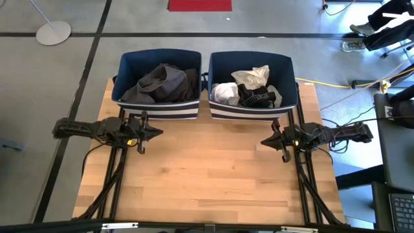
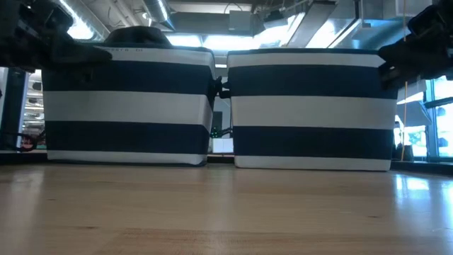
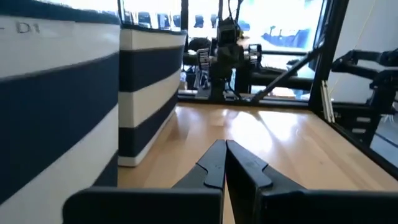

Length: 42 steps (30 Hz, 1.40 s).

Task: Sort clothes
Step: Return to Home Position

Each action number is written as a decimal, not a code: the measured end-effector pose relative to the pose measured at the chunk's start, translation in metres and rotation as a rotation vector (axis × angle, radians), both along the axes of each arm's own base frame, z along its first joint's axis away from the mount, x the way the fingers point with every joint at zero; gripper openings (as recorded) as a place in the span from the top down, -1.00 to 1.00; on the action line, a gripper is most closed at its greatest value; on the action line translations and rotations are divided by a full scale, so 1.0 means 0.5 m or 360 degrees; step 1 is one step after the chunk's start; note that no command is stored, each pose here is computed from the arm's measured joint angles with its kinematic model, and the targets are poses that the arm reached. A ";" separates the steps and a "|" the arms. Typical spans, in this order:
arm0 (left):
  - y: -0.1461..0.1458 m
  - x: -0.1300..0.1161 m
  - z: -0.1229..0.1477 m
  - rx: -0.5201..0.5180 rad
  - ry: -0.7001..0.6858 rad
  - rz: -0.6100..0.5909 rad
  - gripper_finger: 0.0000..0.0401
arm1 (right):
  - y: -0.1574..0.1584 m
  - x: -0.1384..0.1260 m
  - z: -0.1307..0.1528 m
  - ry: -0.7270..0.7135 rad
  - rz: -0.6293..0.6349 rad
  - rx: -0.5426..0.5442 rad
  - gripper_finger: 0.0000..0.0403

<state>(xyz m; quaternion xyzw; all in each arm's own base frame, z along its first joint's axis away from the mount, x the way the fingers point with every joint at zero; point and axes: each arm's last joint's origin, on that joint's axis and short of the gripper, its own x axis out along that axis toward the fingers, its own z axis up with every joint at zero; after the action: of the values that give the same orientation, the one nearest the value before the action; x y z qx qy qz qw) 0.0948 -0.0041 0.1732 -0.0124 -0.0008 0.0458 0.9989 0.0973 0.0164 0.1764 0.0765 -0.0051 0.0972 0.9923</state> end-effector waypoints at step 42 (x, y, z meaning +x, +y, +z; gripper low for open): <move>-0.002 0.004 -0.006 0.0073 -0.0062 -0.0034 1.00 | -0.002 -0.003 -0.016 -0.0004 -0.0057 -0.0085 0.96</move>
<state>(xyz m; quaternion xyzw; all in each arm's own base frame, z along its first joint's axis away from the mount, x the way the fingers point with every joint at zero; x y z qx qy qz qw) 0.0968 -0.0049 0.1701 0.0096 -0.0210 0.0350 0.9991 0.0958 0.0152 0.1684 0.0498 -0.0051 0.0796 0.9956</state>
